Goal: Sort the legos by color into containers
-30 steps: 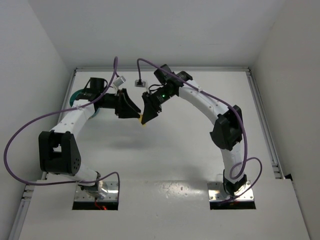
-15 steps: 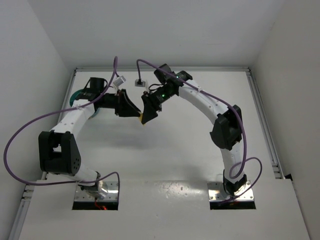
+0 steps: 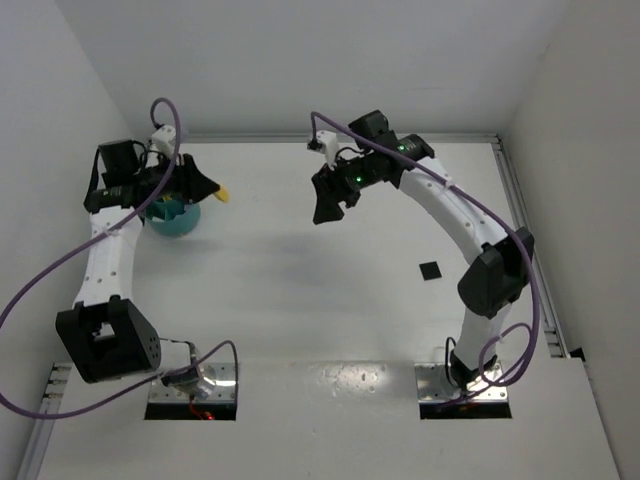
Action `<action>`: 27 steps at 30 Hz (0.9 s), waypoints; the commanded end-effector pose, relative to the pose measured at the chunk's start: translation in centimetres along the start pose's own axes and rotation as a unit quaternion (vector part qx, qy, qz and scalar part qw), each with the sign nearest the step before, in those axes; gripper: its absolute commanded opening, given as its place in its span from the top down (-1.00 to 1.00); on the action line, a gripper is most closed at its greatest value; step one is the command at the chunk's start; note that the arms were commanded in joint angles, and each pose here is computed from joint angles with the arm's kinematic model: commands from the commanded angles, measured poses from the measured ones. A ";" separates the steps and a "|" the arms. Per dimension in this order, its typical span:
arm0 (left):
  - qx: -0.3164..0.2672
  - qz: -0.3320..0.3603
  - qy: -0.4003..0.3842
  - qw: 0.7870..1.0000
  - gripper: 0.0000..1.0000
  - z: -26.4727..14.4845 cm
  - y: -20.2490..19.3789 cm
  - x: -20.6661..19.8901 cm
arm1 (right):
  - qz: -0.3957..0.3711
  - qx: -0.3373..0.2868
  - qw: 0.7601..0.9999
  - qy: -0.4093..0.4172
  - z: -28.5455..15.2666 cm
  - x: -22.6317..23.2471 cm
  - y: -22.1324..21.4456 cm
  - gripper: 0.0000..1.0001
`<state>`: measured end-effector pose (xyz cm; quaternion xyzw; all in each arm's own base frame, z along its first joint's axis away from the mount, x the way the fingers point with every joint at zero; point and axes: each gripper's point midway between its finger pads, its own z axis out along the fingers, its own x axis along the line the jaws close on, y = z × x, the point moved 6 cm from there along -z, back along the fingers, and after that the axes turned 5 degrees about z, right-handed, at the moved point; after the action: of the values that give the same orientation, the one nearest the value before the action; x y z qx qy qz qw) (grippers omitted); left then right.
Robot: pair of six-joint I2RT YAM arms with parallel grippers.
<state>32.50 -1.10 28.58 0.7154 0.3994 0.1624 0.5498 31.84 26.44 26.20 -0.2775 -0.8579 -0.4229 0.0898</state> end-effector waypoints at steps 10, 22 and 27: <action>-0.060 -0.057 0.471 0.878 0.92 -5.9 2.0 9.1 | 0.024 -0.001 0.995 -0.096 -0.9 -3.8 -3.0 -0.41; -0.050 -0.111 0.541 0.832 0.92 -4.0 0.0 12.5 | 0.029 -0.004 0.994 -0.107 -0.8 -5.1 -2.8 -0.41; -0.033 -0.129 0.540 0.831 0.92 -2.8 -1.2 13.7 | 0.031 0.000 0.994 -0.109 -1.0 -5.6 -2.4 -0.41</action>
<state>37.64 10.93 24.18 0.4639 0.7175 0.4445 0.2691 33.96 22.08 21.60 -0.3570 -0.8571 -0.3703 0.0286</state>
